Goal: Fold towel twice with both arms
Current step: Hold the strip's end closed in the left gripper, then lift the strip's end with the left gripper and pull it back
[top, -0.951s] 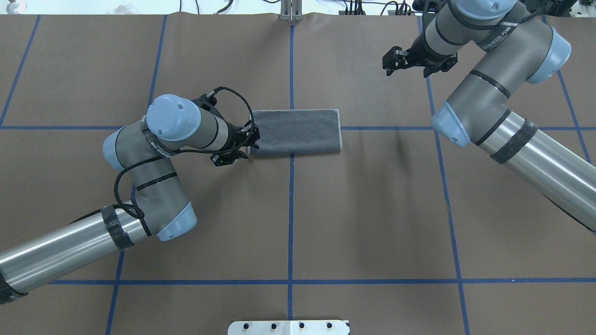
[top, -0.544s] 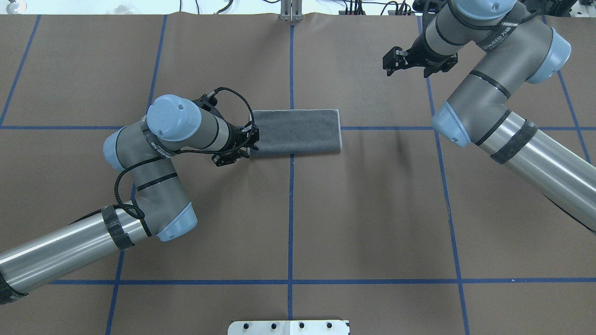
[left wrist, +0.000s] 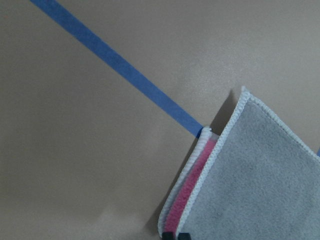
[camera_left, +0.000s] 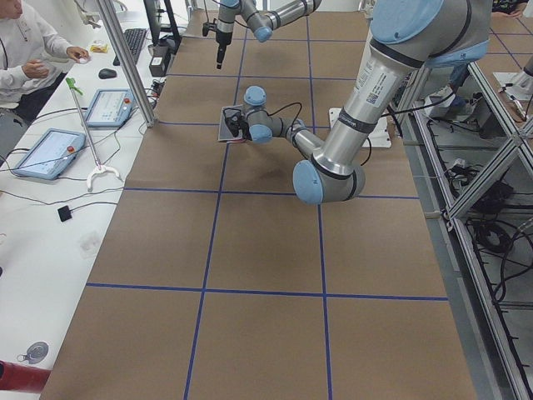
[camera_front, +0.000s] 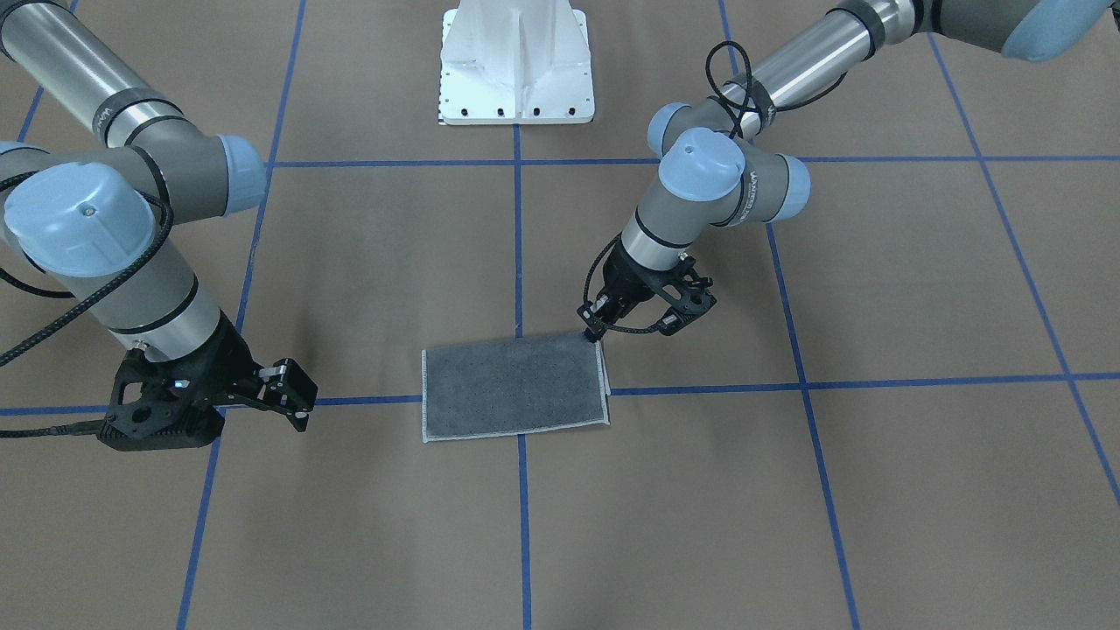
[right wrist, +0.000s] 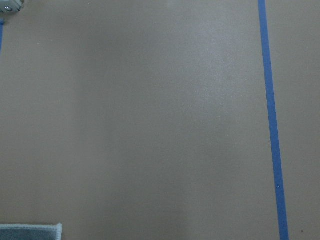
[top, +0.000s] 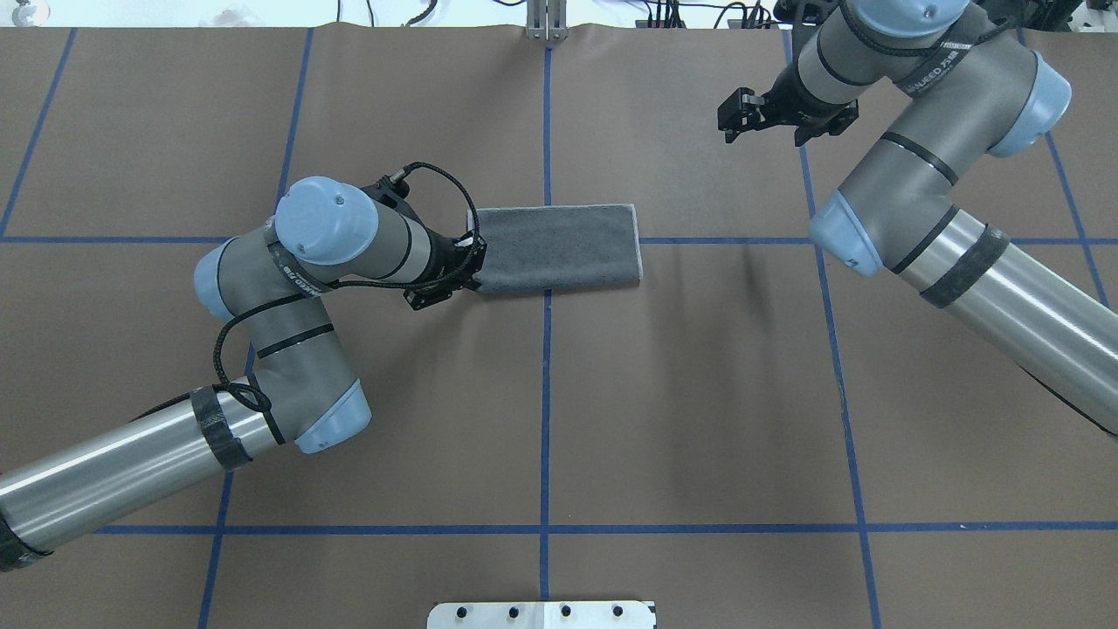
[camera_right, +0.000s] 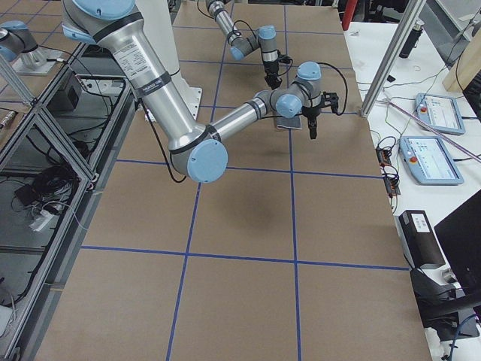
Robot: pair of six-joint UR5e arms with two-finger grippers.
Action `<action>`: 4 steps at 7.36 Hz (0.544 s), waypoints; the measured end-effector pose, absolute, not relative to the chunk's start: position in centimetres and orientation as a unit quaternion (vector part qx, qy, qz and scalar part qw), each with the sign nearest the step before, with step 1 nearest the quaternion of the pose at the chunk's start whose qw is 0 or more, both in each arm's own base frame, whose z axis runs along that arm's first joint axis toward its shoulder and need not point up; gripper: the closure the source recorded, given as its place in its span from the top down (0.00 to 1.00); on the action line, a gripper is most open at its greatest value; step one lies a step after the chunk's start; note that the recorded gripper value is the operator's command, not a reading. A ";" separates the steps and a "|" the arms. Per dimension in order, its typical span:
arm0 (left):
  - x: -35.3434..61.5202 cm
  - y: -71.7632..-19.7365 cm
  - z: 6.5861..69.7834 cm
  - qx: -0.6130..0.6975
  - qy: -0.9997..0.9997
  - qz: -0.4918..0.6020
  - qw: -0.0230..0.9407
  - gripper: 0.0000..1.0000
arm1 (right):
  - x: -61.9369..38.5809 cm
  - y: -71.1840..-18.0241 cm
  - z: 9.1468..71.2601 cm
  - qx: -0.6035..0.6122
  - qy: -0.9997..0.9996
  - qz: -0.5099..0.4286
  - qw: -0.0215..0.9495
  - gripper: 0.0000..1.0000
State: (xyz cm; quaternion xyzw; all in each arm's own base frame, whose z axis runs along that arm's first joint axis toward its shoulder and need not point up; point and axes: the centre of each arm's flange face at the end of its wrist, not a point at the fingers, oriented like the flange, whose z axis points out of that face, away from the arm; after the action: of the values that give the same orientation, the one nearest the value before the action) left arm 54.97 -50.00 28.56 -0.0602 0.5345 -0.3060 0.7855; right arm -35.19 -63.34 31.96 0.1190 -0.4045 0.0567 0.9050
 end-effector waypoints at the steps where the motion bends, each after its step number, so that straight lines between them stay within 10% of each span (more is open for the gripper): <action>1: 54.9 -49.9 28.2 -0.059 0.537 -0.305 0.784 0.00 | -35.2 -63.3 32.0 0.119 -0.404 0.057 0.905 0.99; 4: 55.0 -50.0 26.4 -0.047 0.547 -0.306 0.778 0.00 | -35.1 -63.3 32.1 0.118 -0.404 0.057 0.905 0.99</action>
State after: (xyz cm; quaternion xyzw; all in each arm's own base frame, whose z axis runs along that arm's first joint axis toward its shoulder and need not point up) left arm 55.04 -50.05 26.39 -0.0474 0.5466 -0.3057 0.7781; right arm -35.10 -63.34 32.13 0.1183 -0.4038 0.0574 0.9053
